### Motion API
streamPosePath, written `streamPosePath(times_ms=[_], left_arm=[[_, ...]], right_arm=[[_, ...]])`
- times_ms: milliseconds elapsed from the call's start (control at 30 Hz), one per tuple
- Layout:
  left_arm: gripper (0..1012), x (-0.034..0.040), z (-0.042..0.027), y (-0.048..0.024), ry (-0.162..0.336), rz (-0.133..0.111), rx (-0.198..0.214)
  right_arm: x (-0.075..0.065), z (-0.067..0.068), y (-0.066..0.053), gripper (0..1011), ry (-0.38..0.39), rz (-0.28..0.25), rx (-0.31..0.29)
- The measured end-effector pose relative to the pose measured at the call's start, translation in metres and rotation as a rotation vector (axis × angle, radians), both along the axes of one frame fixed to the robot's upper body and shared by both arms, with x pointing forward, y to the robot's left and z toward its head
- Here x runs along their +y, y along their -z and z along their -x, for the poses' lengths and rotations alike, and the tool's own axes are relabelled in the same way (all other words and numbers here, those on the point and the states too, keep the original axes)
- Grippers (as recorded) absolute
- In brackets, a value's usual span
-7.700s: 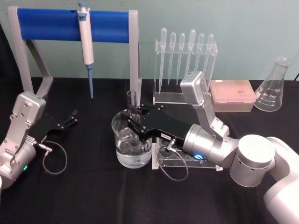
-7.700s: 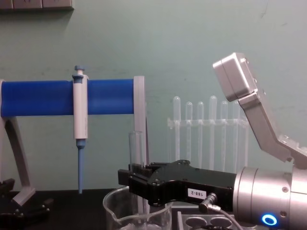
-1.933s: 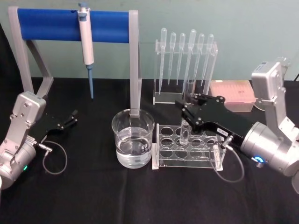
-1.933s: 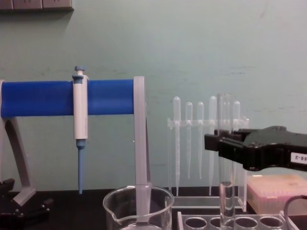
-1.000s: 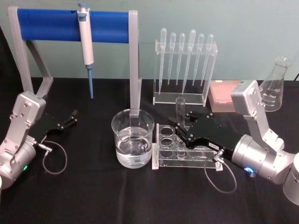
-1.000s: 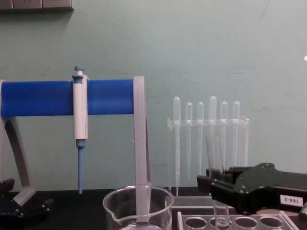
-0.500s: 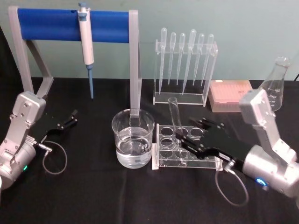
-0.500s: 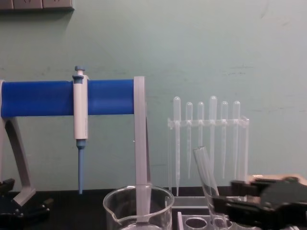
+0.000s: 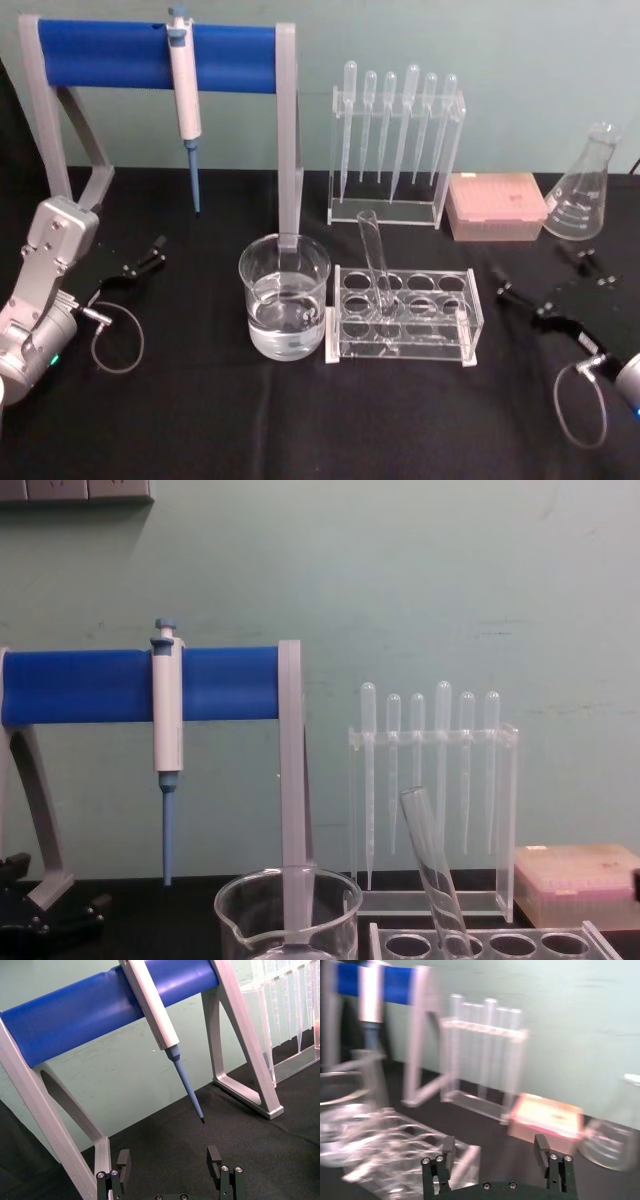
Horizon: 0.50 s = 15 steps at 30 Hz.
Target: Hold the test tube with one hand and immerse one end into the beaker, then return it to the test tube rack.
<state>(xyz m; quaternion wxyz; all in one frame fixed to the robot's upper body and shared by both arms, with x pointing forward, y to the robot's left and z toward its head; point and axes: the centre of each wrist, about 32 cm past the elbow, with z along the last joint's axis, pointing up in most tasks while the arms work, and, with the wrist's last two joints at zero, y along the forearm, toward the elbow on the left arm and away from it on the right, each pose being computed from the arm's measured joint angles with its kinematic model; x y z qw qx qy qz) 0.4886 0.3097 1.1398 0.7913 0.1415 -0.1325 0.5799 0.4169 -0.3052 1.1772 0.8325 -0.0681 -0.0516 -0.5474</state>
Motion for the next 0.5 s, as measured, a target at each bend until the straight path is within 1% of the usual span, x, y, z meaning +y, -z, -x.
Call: streamPosePath(times_ms=[33,67,100,200,233,267,367,500], left_arm=[[1000,0.0,0.0,0.0,0.0,0.0,0.0],[1000,0.0,0.0,0.0,0.0,0.0,0.0],[1000,0.0,0.0,0.0,0.0,0.0,0.0],[1000,0.0,0.0,0.0,0.0,0.0,0.0],[1000,0.0,0.0,0.0,0.0,0.0,0.0],[1000,0.0,0.0,0.0,0.0,0.0,0.0],[1000,0.0,0.0,0.0,0.0,0.0,0.0],[1000,0.0,0.0,0.0,0.0,0.0,0.0]], right_arm=[[-0.001,0.0,0.003,1002,0.024,0.001,-0.006],[-0.002,-0.001,0.007,1002,0.047,0.002,-0.01],[-0.004,-0.002,0.015,1000,0.082,0.003,-0.021],[-0.006,-0.003,0.027,1000,0.116,0.0,-0.029],[-0.007,-0.005,0.035,1000,0.129,-0.004,-0.034],[-0.008,-0.005,0.039,1002,0.134,-0.006,-0.034],[-0.008,-0.006,0.049,1002,0.141,-0.015,-0.028],[-0.006,-0.007,0.05,1002,0.133,-0.017,-0.027]])
